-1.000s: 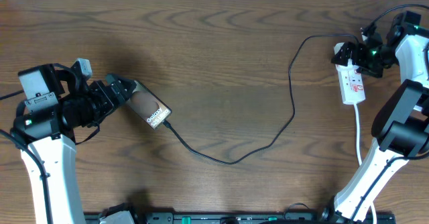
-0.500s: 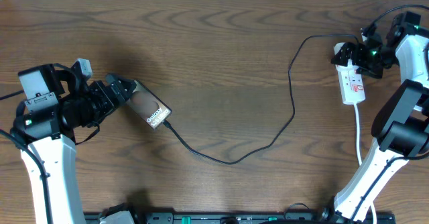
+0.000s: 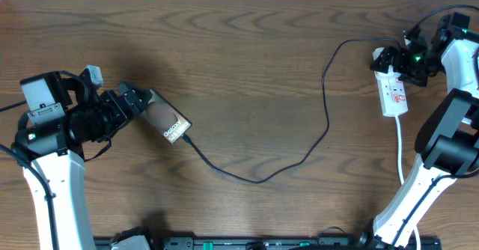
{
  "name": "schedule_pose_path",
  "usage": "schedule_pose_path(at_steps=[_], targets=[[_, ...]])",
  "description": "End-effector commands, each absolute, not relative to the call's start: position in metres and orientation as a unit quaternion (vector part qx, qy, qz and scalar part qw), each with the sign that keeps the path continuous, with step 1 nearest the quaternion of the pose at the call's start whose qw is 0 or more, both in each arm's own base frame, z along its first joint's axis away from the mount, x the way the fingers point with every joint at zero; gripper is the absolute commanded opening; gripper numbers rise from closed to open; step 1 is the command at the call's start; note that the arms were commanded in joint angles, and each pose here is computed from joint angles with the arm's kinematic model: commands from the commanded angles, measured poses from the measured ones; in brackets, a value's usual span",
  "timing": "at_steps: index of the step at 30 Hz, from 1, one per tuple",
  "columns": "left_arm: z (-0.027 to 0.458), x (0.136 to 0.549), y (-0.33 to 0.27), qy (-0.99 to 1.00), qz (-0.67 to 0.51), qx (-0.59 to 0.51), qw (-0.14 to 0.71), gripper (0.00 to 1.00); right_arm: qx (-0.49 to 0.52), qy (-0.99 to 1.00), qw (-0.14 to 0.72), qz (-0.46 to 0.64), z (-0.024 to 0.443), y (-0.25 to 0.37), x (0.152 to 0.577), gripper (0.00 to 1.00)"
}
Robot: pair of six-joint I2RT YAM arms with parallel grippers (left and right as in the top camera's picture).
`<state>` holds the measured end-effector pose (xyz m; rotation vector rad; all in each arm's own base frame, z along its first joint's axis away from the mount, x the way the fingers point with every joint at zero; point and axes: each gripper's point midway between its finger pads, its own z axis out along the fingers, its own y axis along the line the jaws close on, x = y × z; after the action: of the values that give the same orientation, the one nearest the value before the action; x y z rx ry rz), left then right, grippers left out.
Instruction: Plug charger to phone and switch on socket
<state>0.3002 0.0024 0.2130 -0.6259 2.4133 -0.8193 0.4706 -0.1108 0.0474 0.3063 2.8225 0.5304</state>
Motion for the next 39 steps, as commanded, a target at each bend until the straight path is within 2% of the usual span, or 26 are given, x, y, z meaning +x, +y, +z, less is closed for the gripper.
schedule_pose_path(at_steps=[1, 39], targets=[[0.21, 0.299, 0.005, 0.891, -0.295, -0.231, 0.256, 0.91, 0.109, 0.963, 0.115, 0.217, 0.041, -0.097, 0.468, 0.99], [0.21, 0.299, 0.005, 0.891, -0.295, -0.231, 0.256, 0.91, 0.102, 0.964, 0.107, 0.221, 0.038, -0.075, 0.471, 0.99]])
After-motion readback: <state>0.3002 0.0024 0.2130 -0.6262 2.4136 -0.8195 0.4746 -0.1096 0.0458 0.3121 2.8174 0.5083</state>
